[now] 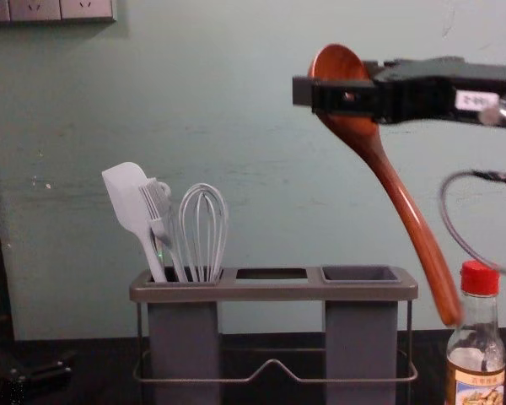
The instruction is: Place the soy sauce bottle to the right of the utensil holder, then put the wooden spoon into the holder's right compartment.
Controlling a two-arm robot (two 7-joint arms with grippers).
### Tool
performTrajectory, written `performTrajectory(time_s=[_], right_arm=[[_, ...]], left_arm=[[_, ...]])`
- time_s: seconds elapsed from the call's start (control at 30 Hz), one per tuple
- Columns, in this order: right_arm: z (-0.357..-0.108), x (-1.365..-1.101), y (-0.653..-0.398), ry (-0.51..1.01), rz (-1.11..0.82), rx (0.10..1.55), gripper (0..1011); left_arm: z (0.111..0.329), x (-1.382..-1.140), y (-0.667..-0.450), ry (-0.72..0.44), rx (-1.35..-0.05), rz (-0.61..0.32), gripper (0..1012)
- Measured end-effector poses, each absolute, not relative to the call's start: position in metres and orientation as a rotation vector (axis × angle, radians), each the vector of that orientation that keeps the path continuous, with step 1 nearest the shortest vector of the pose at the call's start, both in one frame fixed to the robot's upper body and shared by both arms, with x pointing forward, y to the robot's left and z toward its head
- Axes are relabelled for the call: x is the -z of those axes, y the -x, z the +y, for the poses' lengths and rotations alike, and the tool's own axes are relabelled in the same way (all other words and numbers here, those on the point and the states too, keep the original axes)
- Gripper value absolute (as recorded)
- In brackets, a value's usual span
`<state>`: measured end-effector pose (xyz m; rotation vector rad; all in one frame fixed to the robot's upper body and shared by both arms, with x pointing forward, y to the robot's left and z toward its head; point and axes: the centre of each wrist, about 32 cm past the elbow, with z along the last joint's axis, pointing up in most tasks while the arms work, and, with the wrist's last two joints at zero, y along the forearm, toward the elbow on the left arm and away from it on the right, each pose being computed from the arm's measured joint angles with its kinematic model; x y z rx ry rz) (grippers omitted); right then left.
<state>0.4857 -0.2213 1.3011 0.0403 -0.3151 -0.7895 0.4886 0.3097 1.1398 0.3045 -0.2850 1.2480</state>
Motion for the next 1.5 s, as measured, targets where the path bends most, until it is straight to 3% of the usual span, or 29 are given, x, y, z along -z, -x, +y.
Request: performTrajectory(time_s=[0.33, 0.77, 1.13, 1.5], right_arm=[[-0.208, -1.314, -0.537, -0.043, -0.354, 0.837, 838], [-0.192, -1.314, -0.583, -0.010, -0.378, 0.813, 837], [-0.187, -1.304, -0.602, 0.021, -0.376, 0.798, 838], [-0.193, -1.299, -0.592, 0.066, -0.357, 0.778, 837]], left_arm=[[0.310, -1.140, -0.489, -0.304, -1.248, -0.285, 1005], [0.310, -1.140, -0.489, -0.304, -1.248, -0.285, 1005], [0.310, -1.140, -0.489, -0.304, -1.248, -0.285, 1005], [0.310, -1.140, -0.489, -0.304, -1.248, -0.285, 1005]])
